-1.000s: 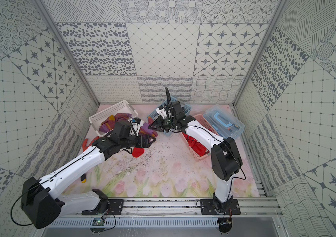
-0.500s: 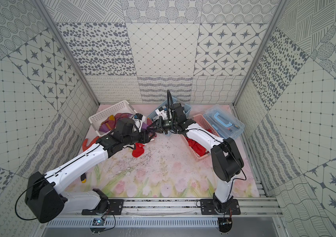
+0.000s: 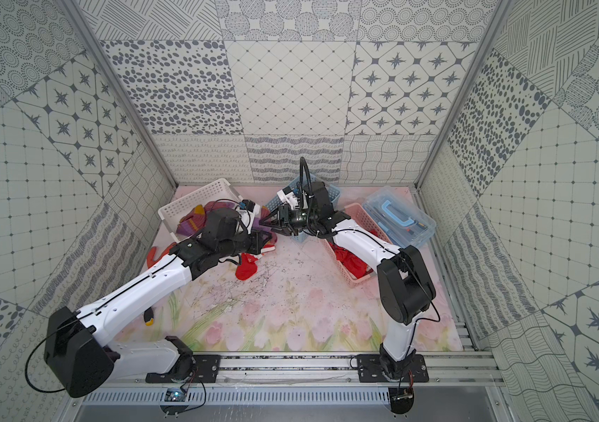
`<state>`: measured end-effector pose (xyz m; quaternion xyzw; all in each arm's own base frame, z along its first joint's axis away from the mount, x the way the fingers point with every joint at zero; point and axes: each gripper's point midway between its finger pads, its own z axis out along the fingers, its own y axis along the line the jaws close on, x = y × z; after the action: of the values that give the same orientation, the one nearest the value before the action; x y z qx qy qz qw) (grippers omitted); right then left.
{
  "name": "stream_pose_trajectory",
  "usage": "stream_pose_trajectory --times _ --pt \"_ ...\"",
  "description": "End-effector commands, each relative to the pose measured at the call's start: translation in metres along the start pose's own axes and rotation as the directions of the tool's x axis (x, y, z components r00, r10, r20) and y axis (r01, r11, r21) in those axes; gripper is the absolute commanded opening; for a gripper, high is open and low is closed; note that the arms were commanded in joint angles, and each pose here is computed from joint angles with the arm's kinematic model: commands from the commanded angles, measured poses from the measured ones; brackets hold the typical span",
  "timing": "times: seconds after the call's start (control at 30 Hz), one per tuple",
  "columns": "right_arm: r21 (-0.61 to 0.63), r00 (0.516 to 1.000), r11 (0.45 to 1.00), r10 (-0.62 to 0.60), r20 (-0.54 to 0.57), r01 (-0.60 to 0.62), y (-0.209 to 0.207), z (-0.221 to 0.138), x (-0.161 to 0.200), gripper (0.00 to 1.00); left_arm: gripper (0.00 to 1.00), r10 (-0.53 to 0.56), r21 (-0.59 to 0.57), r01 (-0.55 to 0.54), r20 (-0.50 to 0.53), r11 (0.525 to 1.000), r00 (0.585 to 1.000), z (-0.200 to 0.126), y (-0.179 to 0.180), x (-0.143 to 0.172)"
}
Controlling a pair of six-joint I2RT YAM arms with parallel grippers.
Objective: Sort the socks into the basket by color
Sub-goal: Place the sock in the bin.
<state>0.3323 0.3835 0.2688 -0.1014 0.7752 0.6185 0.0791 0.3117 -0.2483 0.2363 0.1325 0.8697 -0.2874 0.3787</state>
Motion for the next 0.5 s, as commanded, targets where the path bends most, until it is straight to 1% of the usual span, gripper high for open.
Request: stream_pose_trajectory --times 0.0,0.07,0.1,0.23,0.37,0.47 --pt "0.002 0.999 0.999 -0.051 -0.002 0.051 0.017 -0.011 0.0 0.74 0.0 0.048 -0.038 -0.047 0.044 0.998 0.998 -0.014 -0.001 -0.018" --pt "0.012 0.999 0.999 -0.051 0.01 0.051 0.015 -0.017 -0.004 0.94 0.0 0.052 -0.067 -0.051 0.023 0.996 0.998 -0.019 0.004 -0.016" --pt "0.019 0.998 0.998 -0.054 0.018 0.053 0.014 -0.021 -0.007 0.98 0.0 0.055 -0.084 -0.054 0.014 0.995 0.998 -0.021 0.007 -0.015" --pt "0.087 0.996 0.993 -0.077 0.033 0.074 0.006 -0.037 -0.011 0.98 0.0 0.01 -0.145 -0.014 -0.028 0.989 1.0 -0.029 0.029 -0.012" --pt "0.185 0.994 0.977 -0.108 0.011 0.104 -0.008 -0.046 -0.004 0.98 0.0 -0.076 -0.227 0.061 -0.058 0.972 0.995 -0.03 0.065 -0.014" --pt "0.242 0.994 0.964 -0.113 -0.002 0.11 -0.02 -0.049 0.002 0.98 0.0 -0.133 -0.284 0.109 -0.068 0.953 0.989 -0.029 0.094 -0.022"
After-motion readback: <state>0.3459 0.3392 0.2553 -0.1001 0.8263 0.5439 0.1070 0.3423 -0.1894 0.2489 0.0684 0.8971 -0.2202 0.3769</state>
